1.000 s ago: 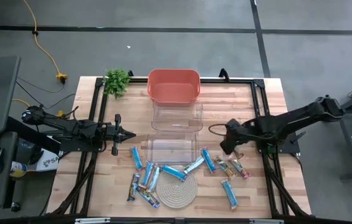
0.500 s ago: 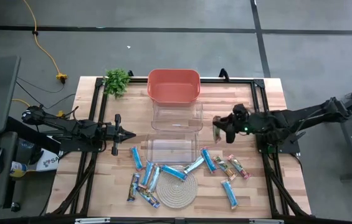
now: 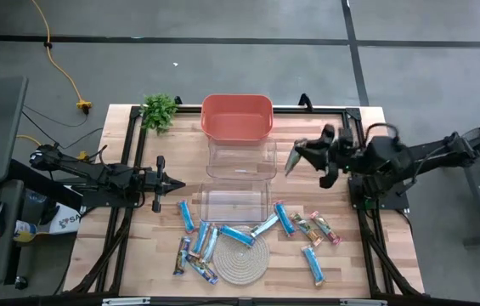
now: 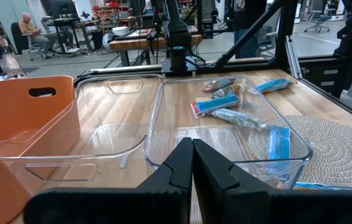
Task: Pick and place Granola Bars by type
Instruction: Put the red granola bar into the orange bin
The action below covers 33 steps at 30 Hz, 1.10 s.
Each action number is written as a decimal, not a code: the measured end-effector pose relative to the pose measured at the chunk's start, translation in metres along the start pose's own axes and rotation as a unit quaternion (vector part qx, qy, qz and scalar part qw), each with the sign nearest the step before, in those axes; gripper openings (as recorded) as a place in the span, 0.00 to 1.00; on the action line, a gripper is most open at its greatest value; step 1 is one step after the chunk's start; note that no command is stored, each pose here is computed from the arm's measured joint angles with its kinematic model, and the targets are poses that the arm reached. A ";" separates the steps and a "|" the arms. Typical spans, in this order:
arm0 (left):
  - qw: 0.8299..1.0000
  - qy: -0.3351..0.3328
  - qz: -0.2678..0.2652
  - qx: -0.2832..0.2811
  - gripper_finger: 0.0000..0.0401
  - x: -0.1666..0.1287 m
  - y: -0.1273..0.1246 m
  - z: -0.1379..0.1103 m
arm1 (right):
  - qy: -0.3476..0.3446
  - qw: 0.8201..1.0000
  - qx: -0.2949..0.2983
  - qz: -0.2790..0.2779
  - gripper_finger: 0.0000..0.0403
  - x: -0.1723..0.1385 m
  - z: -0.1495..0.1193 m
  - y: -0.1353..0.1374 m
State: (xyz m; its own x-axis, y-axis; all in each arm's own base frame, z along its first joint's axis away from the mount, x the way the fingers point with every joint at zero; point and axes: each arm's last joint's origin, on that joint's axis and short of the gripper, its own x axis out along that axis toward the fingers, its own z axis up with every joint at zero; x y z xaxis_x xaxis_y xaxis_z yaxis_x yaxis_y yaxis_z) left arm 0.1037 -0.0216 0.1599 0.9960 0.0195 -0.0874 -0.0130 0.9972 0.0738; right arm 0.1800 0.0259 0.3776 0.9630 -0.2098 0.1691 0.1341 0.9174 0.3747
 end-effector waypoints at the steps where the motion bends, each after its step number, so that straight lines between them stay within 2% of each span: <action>1: 1.000 0.000 0.000 0.000 0.02 0.000 0.000 0.000 | -0.004 1.000 -0.014 0.001 0.18 0.001 0.009 0.003; 4: 1.000 0.000 0.000 0.000 0.02 0.000 0.000 0.000 | -0.012 0.998 -0.063 0.000 0.18 0.003 0.041 0.015; 8: 1.000 0.000 0.000 0.000 0.02 0.000 0.000 0.000 | -0.010 0.990 -0.137 -0.031 0.18 0.007 0.083 0.028; 13: 1.000 0.000 0.000 0.000 0.02 0.000 0.000 0.000 | -0.009 0.965 -0.242 -0.100 0.18 0.021 0.125 0.044; 17: 1.000 0.000 0.000 0.000 0.02 0.000 0.000 0.000 | -0.023 0.942 -0.304 -0.143 0.18 0.039 0.151 0.052; 22: 1.000 0.000 0.000 0.000 0.02 0.000 0.000 0.000 | -0.024 0.915 -0.355 -0.192 0.18 0.076 0.166 0.048; 26: 1.000 0.000 0.000 0.000 0.02 0.000 0.000 0.000 | -0.014 0.901 -0.373 -0.221 0.18 0.114 0.166 0.030; 29: 1.000 0.000 0.000 0.000 0.02 0.000 0.000 0.000 | 0.003 0.903 -0.365 -0.226 0.18 0.144 0.159 0.010; 33: 1.000 0.000 0.000 0.000 0.02 0.000 0.000 0.000 | 0.055 0.918 -0.327 -0.219 0.18 0.183 0.145 -0.026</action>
State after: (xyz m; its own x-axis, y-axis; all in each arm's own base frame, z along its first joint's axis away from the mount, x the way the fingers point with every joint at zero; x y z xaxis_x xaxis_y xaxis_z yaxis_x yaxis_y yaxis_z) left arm 0.1037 -0.0216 0.1600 0.9960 0.0194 -0.0870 -0.0130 0.9972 0.0737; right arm 0.3188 -0.0852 0.5311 0.7960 -0.6047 0.0262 0.5912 0.7674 -0.2481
